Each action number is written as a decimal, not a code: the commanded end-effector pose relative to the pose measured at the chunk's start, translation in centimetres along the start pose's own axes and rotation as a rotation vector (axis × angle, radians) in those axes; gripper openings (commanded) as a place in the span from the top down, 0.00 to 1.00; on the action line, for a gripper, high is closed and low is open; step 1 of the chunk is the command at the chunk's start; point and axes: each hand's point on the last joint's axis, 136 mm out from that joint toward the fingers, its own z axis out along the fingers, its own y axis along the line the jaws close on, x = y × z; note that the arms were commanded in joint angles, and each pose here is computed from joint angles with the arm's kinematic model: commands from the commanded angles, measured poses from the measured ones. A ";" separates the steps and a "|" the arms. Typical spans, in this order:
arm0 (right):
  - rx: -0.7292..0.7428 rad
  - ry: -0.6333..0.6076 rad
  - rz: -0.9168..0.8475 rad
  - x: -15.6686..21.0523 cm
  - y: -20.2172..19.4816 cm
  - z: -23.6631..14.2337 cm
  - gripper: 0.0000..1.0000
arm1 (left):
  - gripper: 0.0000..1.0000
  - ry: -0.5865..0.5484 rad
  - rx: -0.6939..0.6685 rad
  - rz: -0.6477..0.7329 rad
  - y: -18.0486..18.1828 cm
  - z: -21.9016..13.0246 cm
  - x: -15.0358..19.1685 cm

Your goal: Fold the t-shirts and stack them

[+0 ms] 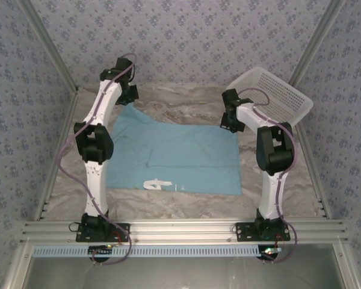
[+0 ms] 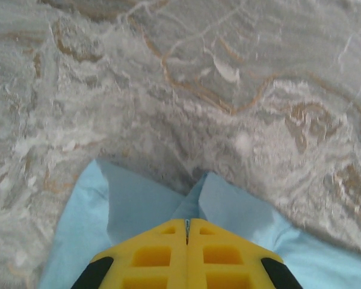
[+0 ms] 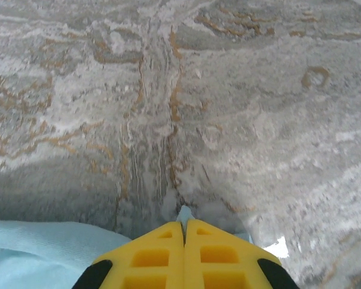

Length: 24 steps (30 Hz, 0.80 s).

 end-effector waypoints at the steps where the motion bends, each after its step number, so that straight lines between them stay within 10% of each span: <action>1: -0.031 -0.002 -0.006 0.7 -0.6 -2.6 1.00 | 1.00 -0.109 -0.008 0.054 -0.4 -7.6 -0.3; 9: -0.060 0.012 -0.011 4.3 -2.1 -5.3 1.00 | 1.00 -0.094 -0.151 0.116 3.5 -12.7 7.2; 24: -0.004 0.078 -0.053 11.8 -5.6 -5.3 1.00 | 1.00 -0.017 -0.302 -0.202 14.2 -13.7 22.5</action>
